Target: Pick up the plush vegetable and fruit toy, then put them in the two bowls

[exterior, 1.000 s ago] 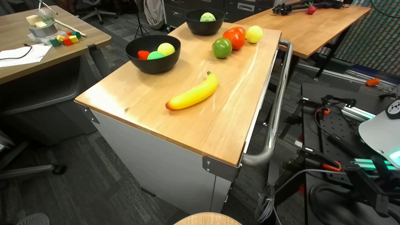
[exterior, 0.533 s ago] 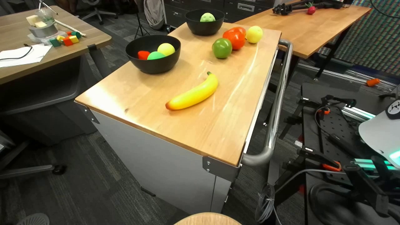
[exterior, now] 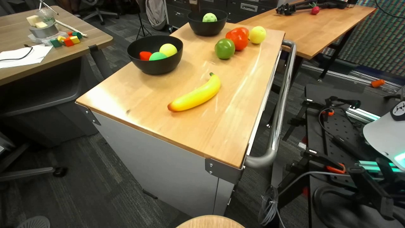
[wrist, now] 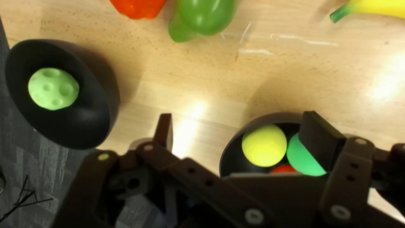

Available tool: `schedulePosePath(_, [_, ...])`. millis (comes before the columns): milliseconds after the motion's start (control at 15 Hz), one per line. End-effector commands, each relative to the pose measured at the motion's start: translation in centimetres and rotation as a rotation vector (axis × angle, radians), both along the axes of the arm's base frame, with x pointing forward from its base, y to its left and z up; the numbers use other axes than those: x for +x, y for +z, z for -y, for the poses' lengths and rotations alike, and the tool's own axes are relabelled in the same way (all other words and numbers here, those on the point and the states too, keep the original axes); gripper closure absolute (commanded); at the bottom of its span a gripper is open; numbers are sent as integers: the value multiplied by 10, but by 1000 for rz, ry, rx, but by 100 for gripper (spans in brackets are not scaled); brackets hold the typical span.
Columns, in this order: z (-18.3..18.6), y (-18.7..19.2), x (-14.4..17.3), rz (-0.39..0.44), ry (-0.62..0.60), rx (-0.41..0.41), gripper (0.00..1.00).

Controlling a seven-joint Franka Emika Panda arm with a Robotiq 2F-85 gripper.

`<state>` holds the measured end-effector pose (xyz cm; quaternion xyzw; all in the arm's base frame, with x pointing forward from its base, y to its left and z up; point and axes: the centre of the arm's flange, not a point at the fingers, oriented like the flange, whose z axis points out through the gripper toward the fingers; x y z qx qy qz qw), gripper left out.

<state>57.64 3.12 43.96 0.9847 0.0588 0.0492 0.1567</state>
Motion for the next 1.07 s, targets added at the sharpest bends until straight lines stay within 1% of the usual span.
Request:
schedulePosePath(0, [-2, -16, -55, 38, 26, -35, 0])
schedulePosePath(67, [0, -25, -62, 61, 45, -25, 0])
schedulePosePath(267, [12, -67, -81, 121, 62, -32, 0])
schedulePosePath(467, [19, -99, -97, 146, 78, -34, 0])
schedulePosePath(733, [30, -116, -106, 176, 90, -57, 0])
schedulePosePath(1000, [36, -125, -98, 172, 106, -110, 0])
